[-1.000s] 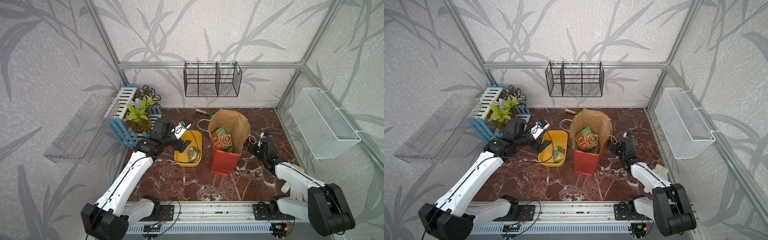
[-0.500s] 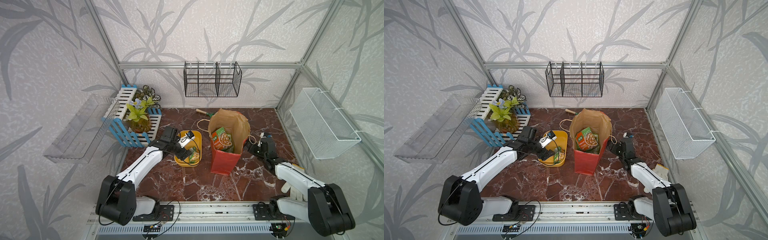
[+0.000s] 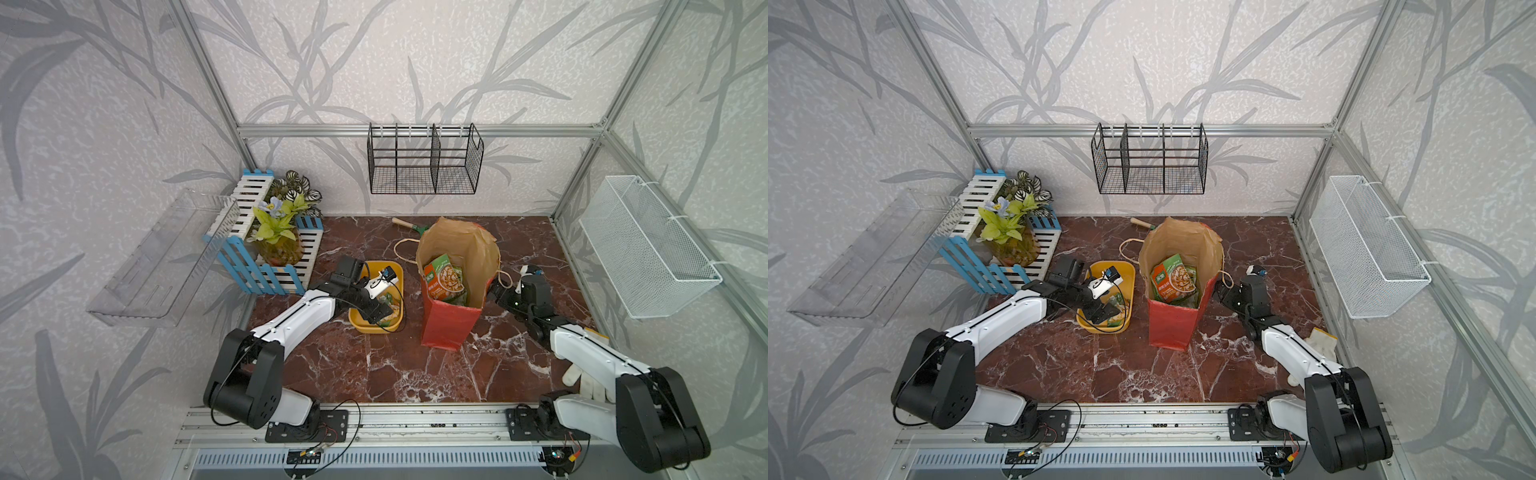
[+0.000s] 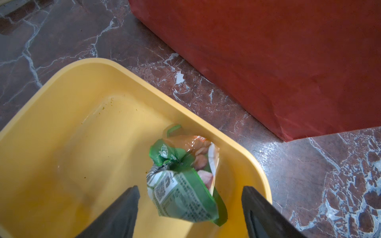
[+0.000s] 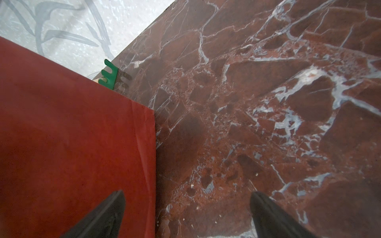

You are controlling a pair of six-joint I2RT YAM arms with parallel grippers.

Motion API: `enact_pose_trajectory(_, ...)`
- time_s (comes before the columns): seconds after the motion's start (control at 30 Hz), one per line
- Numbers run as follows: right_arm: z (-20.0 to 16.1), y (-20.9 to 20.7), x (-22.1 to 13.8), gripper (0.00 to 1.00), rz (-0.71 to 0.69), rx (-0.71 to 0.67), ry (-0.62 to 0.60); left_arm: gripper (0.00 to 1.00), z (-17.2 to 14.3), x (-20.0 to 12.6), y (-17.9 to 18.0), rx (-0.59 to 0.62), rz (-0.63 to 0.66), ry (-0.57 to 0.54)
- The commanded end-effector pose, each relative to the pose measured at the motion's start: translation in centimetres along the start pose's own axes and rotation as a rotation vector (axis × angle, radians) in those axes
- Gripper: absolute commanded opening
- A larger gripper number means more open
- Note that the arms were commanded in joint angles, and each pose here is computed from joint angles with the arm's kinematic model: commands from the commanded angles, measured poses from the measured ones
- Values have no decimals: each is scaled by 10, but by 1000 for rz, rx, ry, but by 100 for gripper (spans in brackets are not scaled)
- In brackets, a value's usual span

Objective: Place the condiment packets inside the bag
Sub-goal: Pick up the condiment packet from the storage box.

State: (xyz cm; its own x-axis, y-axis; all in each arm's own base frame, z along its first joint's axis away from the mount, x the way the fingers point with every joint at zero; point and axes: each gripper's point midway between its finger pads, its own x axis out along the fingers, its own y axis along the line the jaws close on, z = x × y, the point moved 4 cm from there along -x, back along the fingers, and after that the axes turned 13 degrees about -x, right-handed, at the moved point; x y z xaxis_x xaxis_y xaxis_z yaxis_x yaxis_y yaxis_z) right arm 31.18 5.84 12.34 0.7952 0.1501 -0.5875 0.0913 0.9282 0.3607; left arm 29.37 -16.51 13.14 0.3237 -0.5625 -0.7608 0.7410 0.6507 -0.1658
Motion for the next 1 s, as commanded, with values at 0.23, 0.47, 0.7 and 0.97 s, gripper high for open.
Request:
enact_pose_trajectory(0.23,11,7,-3,99,14,-6,-23,38,-7,14,4,-21,-1,72)
enact_pose_trajectory(0.47,11,7,-3,99,13,-7,-20,0,18,-18,-4,17,24,-14)
enact_pose_trajectory(0.7,11,7,-3,99,14,-5,-21,0,51,-77,-18,82,96,-158)
enact_pose_trajectory(0.97,10,7,-1,99,14,-4,-18,0,100,-167,-37,148,227,-381)
